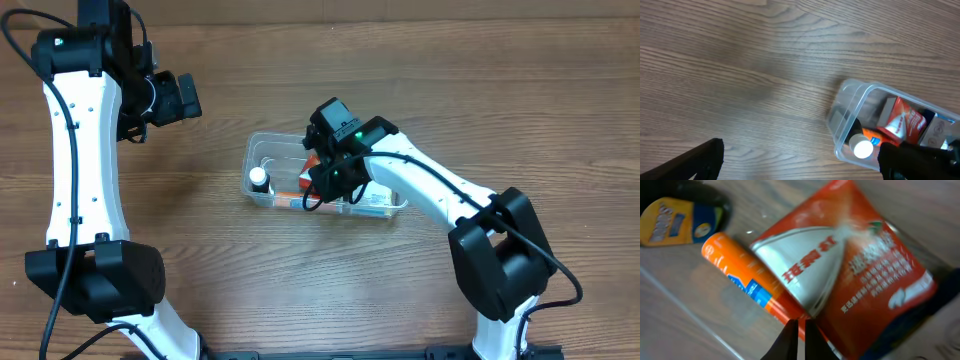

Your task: Pack container

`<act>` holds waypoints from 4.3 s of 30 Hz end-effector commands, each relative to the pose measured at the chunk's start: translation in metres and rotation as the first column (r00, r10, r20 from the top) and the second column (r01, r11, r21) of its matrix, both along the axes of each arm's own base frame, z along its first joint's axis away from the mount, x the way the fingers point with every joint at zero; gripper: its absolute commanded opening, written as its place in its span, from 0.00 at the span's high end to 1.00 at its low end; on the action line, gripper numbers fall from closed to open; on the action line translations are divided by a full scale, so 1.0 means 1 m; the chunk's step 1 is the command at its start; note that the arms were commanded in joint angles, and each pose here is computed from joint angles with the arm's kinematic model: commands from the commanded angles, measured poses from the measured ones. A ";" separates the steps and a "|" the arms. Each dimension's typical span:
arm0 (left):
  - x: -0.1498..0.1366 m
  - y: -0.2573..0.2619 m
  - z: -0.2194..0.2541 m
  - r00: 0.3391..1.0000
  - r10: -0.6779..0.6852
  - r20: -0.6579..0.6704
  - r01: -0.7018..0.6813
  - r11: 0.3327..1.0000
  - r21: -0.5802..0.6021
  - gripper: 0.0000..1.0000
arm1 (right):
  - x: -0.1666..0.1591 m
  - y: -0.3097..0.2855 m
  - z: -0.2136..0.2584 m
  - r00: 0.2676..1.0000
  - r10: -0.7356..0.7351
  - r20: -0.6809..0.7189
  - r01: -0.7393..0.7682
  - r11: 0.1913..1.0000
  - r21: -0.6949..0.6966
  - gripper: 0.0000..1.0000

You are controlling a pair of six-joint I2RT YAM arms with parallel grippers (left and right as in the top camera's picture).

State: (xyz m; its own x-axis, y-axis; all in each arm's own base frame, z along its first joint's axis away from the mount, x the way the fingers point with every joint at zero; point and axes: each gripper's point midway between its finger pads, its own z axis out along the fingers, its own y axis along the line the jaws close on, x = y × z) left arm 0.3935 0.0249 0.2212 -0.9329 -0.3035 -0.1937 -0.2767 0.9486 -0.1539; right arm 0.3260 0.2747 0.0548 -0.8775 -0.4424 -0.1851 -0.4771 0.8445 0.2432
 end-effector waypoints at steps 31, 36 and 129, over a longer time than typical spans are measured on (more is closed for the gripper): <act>0.025 -0.044 0.033 0.854 -0.463 0.236 0.464 0.884 0.054 0.00 | 0.098 -0.277 0.187 0.663 -0.692 0.285 0.678 0.717 0.161 0.00; 0.001 -0.042 0.051 0.860 -0.451 0.238 0.444 0.892 0.084 0.00 | 0.067 -0.297 0.177 0.641 -0.716 0.276 0.726 0.682 0.084 0.03; -0.148 -0.053 -0.131 0.921 -0.348 0.177 0.356 0.935 -0.011 0.00 | -0.082 -0.242 0.114 0.141 -0.484 0.864 0.195 0.869 0.455 0.00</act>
